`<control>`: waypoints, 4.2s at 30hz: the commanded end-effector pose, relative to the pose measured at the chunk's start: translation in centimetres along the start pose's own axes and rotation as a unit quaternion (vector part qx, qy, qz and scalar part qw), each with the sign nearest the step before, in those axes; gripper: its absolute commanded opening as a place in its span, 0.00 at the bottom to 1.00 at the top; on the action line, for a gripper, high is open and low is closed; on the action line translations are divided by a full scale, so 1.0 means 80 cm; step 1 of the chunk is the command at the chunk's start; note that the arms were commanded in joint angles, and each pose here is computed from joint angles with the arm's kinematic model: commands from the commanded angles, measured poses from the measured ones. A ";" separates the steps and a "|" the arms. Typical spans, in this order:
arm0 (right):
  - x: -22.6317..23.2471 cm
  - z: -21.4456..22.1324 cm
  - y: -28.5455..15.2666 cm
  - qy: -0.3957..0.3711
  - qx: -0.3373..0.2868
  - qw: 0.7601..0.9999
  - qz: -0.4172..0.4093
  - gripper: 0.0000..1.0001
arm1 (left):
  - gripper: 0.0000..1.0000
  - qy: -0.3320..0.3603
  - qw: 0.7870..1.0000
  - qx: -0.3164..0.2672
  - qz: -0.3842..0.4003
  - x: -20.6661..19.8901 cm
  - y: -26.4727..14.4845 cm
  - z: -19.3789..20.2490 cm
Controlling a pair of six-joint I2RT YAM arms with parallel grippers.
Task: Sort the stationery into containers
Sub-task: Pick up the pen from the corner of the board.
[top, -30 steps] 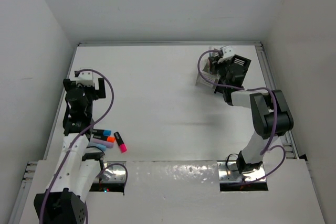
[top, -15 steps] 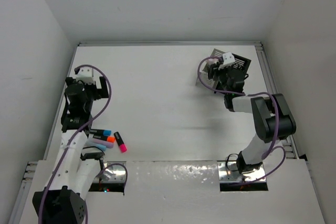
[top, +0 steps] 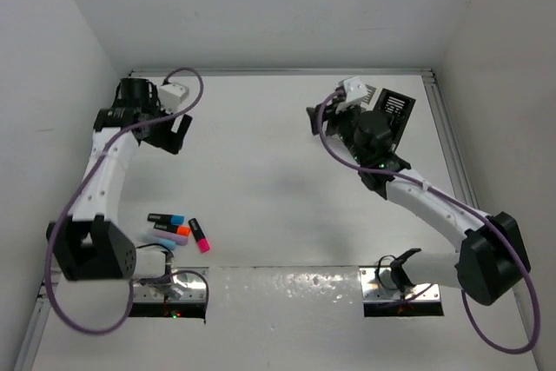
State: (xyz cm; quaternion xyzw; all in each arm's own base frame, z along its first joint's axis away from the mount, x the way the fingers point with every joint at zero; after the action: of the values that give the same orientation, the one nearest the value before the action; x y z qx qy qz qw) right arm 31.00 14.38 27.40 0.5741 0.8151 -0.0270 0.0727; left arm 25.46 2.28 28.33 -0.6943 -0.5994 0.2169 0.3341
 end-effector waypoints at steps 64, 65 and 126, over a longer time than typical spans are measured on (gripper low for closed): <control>-0.019 -0.020 -0.115 0.115 0.155 0.980 0.045 0.79 | 0.00 0.299 0.882 -0.171 0.321 -0.221 0.052 -0.061; -0.027 -0.047 -0.111 0.126 0.137 0.981 0.048 0.79 | 0.00 0.272 0.885 -0.188 0.327 -0.224 0.039 -0.070; 0.078 -0.103 -0.008 0.101 0.096 0.978 -0.154 0.54 | 0.00 0.209 0.852 -0.324 0.355 -0.297 -0.009 -0.104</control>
State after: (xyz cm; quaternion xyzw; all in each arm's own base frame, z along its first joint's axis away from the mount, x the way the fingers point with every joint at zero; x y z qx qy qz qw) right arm 26.95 20.57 32.81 0.4429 0.8873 -0.0883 -0.0937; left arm 27.11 -22.62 30.43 -0.9520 -0.2703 -0.0151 0.1428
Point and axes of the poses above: each gripper's point midway between its finger pads, its own y axis out along the fingers, its own x axis along the line the jaws close on, z = x × y, the point moved 10 cm from there along -y, back along the fingers, and after that the axes turned 8 degrees about -y, right-handed, at the moved point
